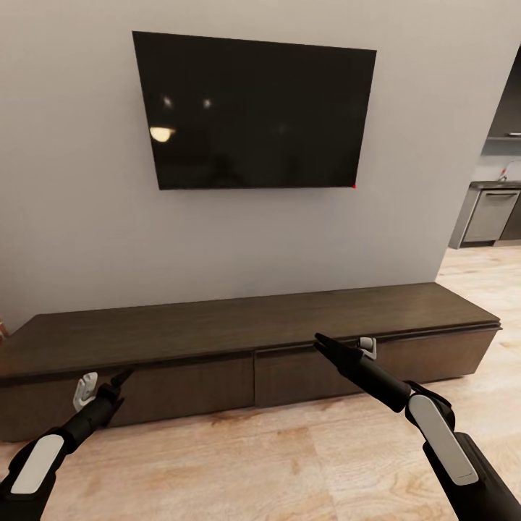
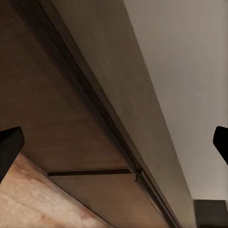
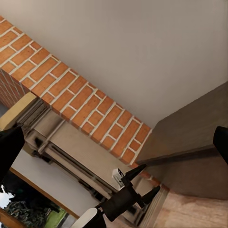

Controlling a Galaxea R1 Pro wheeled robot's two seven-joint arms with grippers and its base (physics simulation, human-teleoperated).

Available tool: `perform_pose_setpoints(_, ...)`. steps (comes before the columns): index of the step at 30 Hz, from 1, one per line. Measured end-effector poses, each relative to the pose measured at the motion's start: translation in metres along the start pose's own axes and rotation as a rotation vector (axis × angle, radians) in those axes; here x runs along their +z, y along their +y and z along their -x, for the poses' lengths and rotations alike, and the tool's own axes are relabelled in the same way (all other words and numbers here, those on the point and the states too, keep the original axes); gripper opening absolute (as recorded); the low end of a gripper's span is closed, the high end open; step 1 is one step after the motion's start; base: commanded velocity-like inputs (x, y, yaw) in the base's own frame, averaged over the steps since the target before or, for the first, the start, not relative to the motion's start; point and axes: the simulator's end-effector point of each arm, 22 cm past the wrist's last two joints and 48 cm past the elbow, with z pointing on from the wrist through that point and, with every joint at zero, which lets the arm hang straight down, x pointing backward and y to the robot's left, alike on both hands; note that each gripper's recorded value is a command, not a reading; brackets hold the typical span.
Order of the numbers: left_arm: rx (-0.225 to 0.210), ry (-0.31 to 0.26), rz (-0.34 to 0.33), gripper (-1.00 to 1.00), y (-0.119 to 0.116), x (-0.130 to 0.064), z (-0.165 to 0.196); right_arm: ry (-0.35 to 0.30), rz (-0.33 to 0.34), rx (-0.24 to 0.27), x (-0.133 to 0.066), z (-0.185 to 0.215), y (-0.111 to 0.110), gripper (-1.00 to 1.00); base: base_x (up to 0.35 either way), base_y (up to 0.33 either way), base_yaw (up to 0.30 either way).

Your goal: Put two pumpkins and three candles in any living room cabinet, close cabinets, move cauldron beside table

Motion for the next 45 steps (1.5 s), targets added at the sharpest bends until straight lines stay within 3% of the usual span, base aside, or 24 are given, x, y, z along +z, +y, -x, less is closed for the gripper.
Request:
perform_pose_setpoints(13, 0.003, -0.001, 0.003, 1.0, 0.001, 0.0, 0.0, 0.001, -0.002, 0.002, 0.0, -0.001, -0.001, 1.0, 0.0, -0.001, 0.0)
perform_pose_setpoints(30, 0.007, -0.009, 0.004, 1.0, 0.038, 0.002, -0.013, 0.003, -0.002, -0.001, -0.015, -0.028, -0.025, 1.0, 0.0, 0.0, 0.0)
perform_pose_setpoints(37, 0.026, -0.052, 0.029, 1.0, 0.052, 0.006, -0.007, 0.013, -0.031, 0.022, -0.014, -0.035, -0.043, 1.0, 0.0, 0.0, 0.0)
perform_pose_setpoints(45, 0.029, -0.049, 0.059, 1.0, 0.069, 0.011, -0.013, 0.019, -0.053, 0.048, -0.016, -0.041, -0.061, 1.0, 0.0, 0.0, 0.0)
